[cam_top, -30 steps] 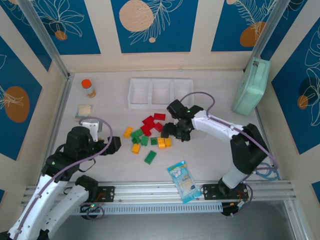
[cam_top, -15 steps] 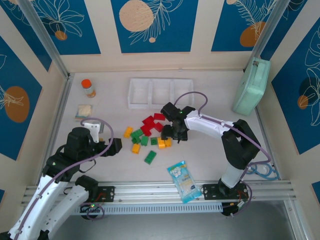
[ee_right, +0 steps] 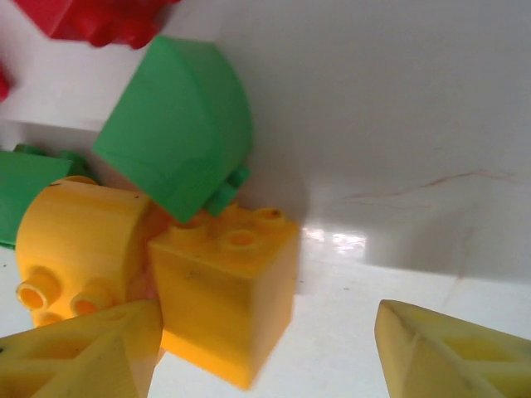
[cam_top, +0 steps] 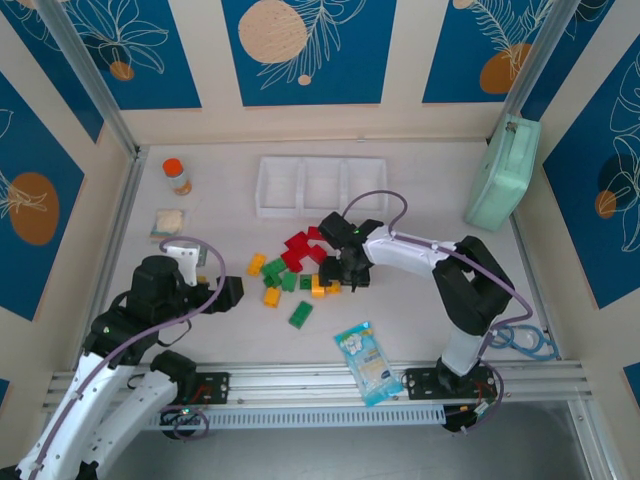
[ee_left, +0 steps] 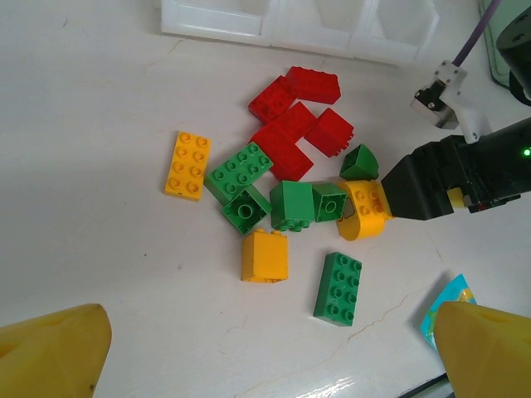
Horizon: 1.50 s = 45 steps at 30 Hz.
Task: Sort the legos into containers by color
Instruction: Pick up the lego from the center of the table, then place the lego in the container.
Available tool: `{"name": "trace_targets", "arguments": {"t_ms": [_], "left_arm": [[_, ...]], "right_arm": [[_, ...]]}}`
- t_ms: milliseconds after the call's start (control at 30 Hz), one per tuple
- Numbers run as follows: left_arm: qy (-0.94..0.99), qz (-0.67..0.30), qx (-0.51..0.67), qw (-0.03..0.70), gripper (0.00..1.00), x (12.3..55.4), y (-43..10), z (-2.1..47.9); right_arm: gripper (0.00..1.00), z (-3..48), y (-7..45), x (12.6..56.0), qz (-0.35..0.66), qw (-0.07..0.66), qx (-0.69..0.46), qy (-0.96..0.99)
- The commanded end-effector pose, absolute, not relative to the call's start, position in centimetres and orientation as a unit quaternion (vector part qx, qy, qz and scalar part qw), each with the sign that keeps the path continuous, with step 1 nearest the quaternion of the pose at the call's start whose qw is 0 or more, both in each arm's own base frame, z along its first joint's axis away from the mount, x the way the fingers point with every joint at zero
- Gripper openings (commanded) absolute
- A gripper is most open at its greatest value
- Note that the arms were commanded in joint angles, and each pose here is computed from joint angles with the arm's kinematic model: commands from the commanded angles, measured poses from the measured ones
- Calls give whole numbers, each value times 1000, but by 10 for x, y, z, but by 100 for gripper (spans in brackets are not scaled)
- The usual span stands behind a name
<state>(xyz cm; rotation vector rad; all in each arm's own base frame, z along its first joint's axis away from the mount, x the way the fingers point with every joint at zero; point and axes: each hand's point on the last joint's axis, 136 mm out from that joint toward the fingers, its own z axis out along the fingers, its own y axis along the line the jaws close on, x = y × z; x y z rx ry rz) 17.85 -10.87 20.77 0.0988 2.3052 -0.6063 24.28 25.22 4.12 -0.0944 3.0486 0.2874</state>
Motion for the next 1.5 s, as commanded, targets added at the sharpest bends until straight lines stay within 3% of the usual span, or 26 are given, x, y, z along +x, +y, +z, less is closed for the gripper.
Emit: {"name": "trace_targets", "arguments": {"t_ms": [0,467,867,1067,1233,1467], "left_arm": [[894,-238,51,376,99,177,-111,208],[897,-240,56,366,99,179,-114,205],[898,-237,54,366,99,180,-113,204],[900,-240,59,358,99,180,-116,201],[905,-239,60,347,99,182,-118,198],[900,-245,63,354,99,181,-119,201]], "right_arm": [[70,31,266,234,102,14,-49,993],[61,15,236,241,72,15,-14,997],[36,26,236,243,65,16,-42,997],[28,73,236,249,63,59,-69,994],[28,122,230,281,69,105,-88,988],[25,154,200,382,71,164,-70,981]]}}
